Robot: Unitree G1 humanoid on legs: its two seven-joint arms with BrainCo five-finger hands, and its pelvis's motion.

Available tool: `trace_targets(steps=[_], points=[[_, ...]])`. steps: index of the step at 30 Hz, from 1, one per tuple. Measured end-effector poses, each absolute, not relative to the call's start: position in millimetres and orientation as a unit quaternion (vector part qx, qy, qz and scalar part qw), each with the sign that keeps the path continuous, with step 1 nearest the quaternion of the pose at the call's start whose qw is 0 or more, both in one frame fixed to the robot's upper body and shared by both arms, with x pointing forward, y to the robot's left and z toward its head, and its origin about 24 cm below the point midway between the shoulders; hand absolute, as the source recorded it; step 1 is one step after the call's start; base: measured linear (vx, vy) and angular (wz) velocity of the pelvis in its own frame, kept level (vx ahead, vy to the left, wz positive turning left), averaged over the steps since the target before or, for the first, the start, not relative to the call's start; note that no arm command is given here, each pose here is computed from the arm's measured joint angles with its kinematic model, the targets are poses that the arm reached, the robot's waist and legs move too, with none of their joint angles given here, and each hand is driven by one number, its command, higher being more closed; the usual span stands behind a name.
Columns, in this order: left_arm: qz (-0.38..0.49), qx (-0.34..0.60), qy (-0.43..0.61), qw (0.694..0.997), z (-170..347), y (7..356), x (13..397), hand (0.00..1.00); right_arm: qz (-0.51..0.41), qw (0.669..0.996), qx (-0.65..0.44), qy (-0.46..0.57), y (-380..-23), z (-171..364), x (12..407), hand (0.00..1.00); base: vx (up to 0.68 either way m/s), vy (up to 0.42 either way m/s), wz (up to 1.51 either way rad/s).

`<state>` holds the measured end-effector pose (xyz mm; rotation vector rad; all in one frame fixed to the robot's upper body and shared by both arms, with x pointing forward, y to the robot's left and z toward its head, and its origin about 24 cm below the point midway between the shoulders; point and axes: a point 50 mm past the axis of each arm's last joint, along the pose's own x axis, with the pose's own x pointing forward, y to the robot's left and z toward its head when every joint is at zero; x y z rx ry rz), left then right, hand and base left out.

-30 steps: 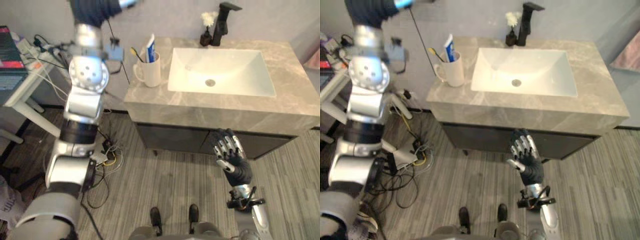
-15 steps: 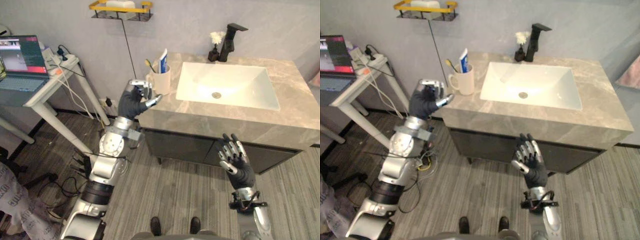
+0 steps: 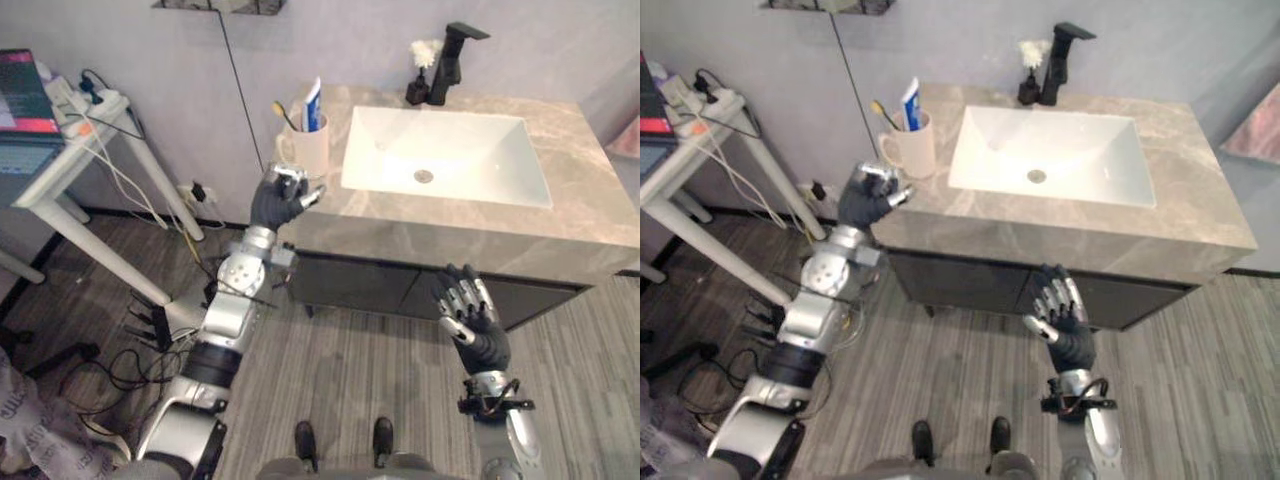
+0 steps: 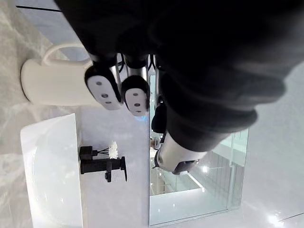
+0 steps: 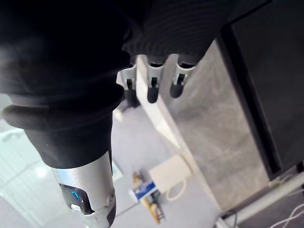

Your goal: Organize washtable

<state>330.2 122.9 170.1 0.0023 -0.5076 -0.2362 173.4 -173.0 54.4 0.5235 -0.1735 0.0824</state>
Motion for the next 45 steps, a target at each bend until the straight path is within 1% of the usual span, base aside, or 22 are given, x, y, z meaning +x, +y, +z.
trace_targets(steps=[6,9,18,22,45], points=[[-0.099,0.040,-0.274,0.956,196,125,347,1.00,0.045,0.961,0.257,-0.087,-172,55,174,0.00,0.03,0.022,-0.10],[-0.079,0.056,-0.276,0.956,211,132,358,1.00,0.051,0.960,0.261,-0.085,-169,56,174,0.00,0.06,0.010,-0.04],[-0.047,0.068,-0.310,0.947,247,141,368,1.00,0.057,0.959,0.262,-0.092,-167,59,174,0.00,0.04,0.005,-0.04],[-0.032,0.067,-0.313,0.947,253,149,370,1.00,0.056,0.959,0.262,-0.091,-167,59,173,0.00,0.02,0.015,-0.06],[-0.023,0.097,-0.313,0.945,260,148,376,1.00,0.056,0.959,0.263,-0.092,-166,61,167,0.00,0.02,0.006,0.00]])
